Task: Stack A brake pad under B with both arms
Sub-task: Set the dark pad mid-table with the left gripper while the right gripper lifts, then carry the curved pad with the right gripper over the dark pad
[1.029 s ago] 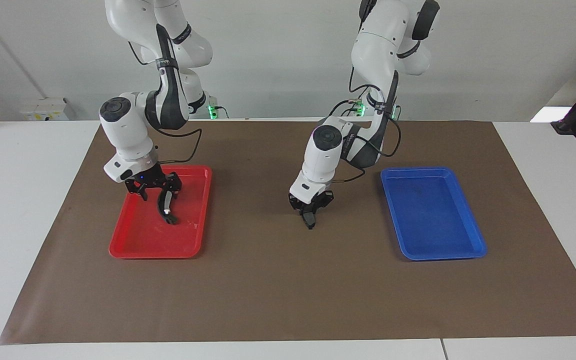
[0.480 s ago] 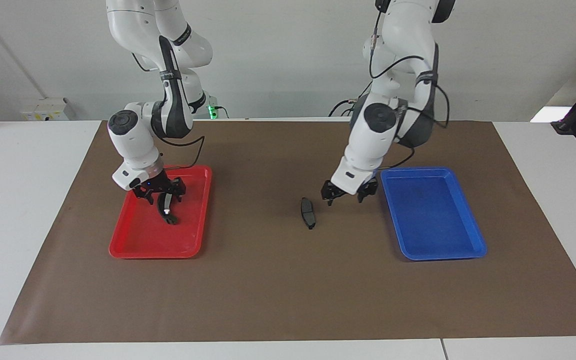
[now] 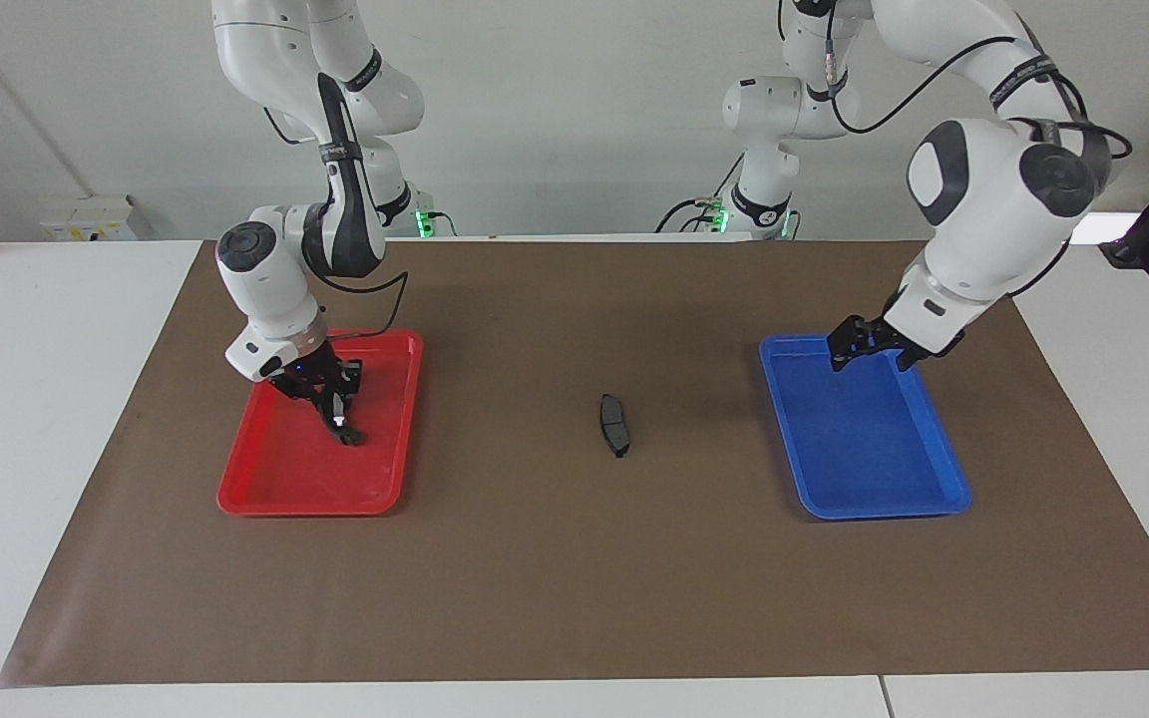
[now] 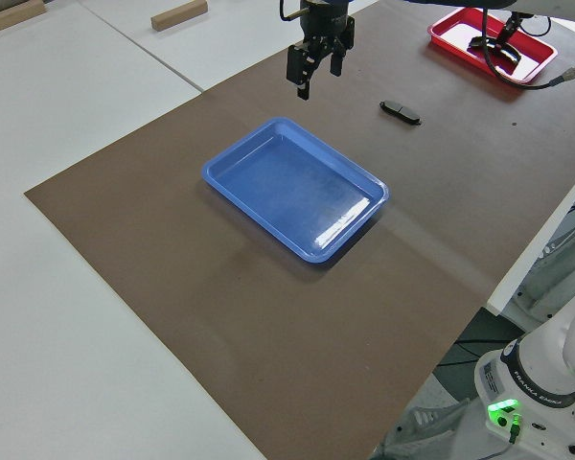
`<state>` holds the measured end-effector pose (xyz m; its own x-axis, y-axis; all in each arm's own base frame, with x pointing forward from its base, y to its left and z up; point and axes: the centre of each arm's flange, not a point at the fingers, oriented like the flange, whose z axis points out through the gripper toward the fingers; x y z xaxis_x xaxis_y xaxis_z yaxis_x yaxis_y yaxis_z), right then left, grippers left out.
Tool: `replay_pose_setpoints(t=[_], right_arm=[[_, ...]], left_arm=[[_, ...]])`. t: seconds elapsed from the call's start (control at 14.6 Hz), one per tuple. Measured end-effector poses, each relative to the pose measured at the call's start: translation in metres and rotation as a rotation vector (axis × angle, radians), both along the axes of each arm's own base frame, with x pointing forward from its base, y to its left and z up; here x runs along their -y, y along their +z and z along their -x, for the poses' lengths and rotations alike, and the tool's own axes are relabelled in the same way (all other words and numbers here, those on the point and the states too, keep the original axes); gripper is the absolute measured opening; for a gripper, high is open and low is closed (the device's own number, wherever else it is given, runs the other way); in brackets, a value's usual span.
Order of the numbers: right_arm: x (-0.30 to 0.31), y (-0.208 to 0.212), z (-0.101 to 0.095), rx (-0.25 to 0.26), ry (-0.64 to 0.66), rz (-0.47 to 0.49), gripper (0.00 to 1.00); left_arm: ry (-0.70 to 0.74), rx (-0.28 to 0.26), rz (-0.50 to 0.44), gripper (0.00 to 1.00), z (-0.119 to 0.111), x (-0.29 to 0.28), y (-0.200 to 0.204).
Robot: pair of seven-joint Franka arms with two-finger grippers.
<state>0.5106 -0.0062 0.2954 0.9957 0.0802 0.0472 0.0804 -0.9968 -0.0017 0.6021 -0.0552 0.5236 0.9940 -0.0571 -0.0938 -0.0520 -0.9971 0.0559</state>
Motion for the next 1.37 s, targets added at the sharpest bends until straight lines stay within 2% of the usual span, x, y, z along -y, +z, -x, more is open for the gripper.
replay_pose_setpoints(t=[0.14, 0.34, 0.48, 0.69, 0.96, 1.17, 1.37], right_arm=[[0.0, 0.005, -0.004, -0.011, 0.001, -0.001, 0.43], [-0.003, 0.045, -0.027, -0.052, -0.02, -0.004, 0.43], [-0.026, 0.08, -0.045, -0.046, -0.033, -0.006, 0.43], [-0.091, 0.101, -0.055, -0.02, 0.002, -0.009, 0.43], [-0.159, 0.116, -0.067, -0.019, 0.066, -0.009, 0.43], [-0.214, 0.12, -0.074, -0.026, 0.038, -0.008, 0.43], [-0.285, 0.106, -0.093, -0.04, -0.017, 0.0, 0.43]], left_arm=[[-0.005, 0.005, -0.023, 1.0, 0.007, -0.024, 0.029], [-0.026, 0.002, -0.041, 1.0, 0.028, -0.044, 0.064], [-0.024, 0.017, -0.038, 1.0, 0.04, -0.056, 0.084], [-0.026, 0.029, -0.035, 1.0, 0.061, -0.057, 0.11], [-0.036, 0.012, -0.033, 1.0, 0.071, -0.054, 0.115], [-0.036, 0.013, -0.033, 1.0, 0.07, -0.053, 0.114], [-0.036, 0.011, -0.034, 1.0, 0.07, -0.053, 0.112]])
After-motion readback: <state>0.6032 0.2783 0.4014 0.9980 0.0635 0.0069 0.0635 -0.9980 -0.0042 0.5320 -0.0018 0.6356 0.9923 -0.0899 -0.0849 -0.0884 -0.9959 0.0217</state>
